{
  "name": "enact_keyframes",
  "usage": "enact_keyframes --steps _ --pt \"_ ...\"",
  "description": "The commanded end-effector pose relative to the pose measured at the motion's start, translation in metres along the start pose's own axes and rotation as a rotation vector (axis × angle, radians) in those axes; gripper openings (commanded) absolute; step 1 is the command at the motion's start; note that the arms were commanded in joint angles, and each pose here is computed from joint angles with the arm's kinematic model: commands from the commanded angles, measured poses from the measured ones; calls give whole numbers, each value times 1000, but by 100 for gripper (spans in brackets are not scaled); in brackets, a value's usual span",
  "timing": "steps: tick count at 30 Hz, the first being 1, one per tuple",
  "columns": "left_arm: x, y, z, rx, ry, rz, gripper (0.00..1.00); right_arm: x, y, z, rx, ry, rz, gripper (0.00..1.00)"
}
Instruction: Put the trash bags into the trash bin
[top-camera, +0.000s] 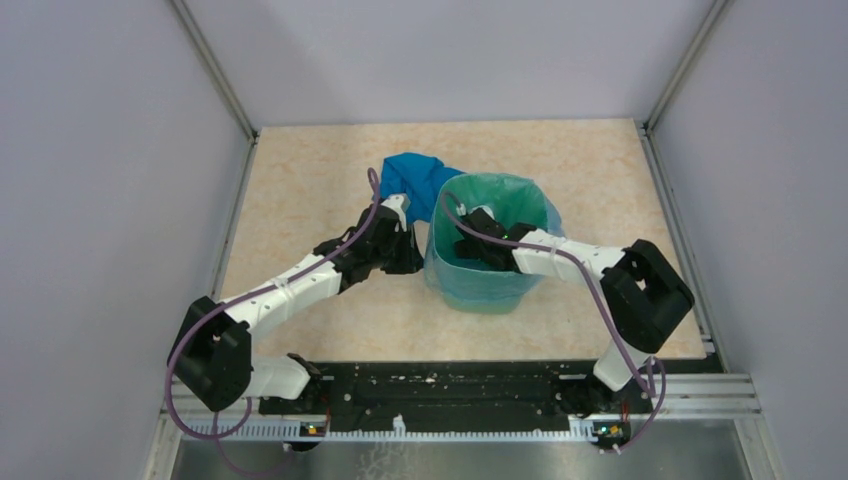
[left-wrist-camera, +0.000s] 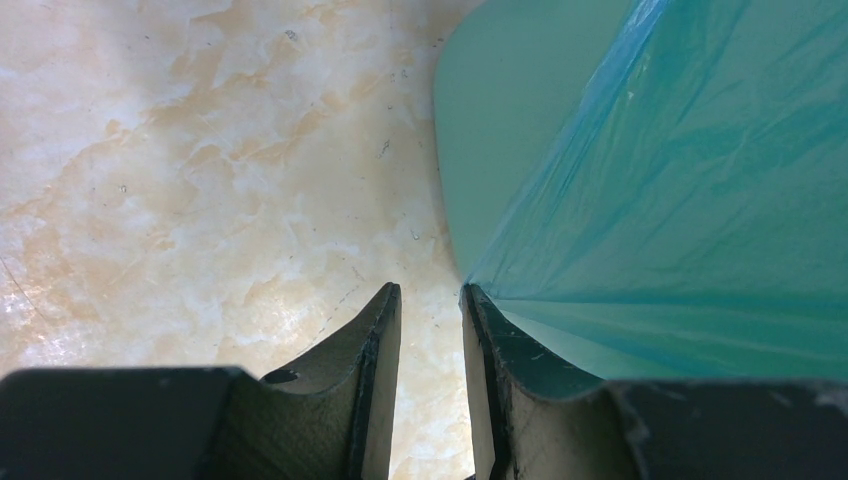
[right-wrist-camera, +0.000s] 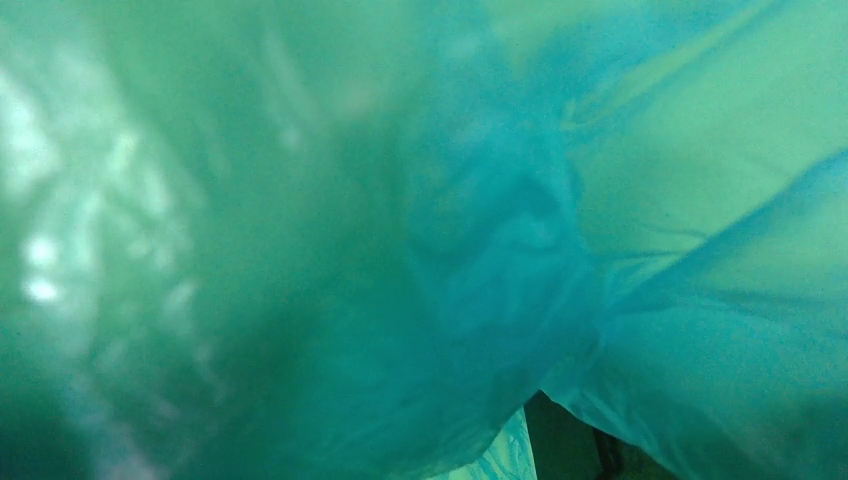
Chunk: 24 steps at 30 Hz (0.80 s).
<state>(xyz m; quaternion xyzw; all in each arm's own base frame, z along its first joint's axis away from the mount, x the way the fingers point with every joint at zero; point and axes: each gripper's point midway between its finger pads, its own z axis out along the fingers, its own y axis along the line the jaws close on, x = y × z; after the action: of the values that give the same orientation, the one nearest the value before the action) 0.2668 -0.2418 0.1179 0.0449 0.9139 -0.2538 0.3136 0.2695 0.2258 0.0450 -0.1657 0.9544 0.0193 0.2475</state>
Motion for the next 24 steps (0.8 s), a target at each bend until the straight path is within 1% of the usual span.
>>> enact_keyframes --steps 1,24 --pt "-11 -7 1 30 -31 22 36 -1 -5 10 28 -13 5 70" --pt "-12 -7 0 27 -32 25 36 27 -5 41 44 61 -6 70"
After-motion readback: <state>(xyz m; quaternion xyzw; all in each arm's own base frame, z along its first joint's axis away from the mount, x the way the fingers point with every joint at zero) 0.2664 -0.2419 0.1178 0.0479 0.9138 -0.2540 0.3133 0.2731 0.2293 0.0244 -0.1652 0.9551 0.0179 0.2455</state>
